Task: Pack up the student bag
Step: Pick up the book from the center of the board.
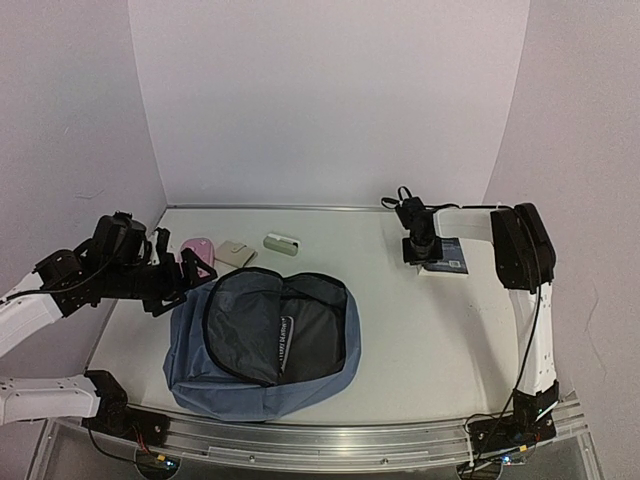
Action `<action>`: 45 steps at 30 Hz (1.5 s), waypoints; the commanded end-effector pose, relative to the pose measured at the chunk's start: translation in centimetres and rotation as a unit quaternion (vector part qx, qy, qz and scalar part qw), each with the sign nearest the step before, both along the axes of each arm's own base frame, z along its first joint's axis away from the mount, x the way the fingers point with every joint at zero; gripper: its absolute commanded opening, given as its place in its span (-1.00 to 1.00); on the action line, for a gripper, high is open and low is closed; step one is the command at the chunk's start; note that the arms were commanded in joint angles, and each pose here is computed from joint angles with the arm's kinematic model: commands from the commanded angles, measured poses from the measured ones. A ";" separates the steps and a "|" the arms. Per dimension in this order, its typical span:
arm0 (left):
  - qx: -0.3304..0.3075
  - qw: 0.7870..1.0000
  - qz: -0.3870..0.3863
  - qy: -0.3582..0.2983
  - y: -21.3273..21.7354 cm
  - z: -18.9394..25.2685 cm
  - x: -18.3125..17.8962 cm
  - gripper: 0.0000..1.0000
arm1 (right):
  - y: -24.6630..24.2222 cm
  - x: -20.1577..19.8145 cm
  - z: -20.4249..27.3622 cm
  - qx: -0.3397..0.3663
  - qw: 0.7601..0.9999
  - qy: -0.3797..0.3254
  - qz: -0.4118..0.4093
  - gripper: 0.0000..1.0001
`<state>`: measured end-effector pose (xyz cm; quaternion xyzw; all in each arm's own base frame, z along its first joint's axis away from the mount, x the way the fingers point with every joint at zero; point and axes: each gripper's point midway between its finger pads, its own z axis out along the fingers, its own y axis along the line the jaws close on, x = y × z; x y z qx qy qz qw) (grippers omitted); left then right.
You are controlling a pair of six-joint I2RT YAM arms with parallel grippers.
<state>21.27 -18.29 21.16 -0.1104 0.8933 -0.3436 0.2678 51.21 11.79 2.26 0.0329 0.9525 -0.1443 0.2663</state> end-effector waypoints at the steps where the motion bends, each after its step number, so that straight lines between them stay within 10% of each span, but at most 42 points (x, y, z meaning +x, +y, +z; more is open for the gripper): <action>1: -0.004 1.000 -0.013 -0.008 -0.6 0.9 0.4 0.99 | -1.0 -0.1 -1.6 -0.014 1.000 0.019 -0.007 -0.72; 3: -0.003 0.999 -0.030 -0.013 -1.3 1.1 0.7 0.99 | -0.6 0.1 -1.3 -0.001 1.000 0.016 0.000 -0.99; 11: -0.026 0.995 -0.095 -0.029 -5.2 1.6 2.4 0.99 | 3.6 -1.4 3.7 0.159 0.986 -0.024 0.046 -1.00; 24: -0.089 0.977 -0.160 -0.107 -15.3 4.9 5.9 0.99 | 8.8 -11.6 8.8 0.435 0.894 -0.035 0.099 -1.00; 33: -0.164 0.955 -0.222 -0.112 -25.8 4.8 8.6 0.99 | 9.5 -15.3 14.2 0.519 0.840 -0.088 0.132 -1.00; 45: -0.186 0.946 -0.257 -0.072 -34.9 -1.3 12.7 0.99 | 9.7 -18.0 14.5 0.531 0.828 -0.080 0.164 -1.00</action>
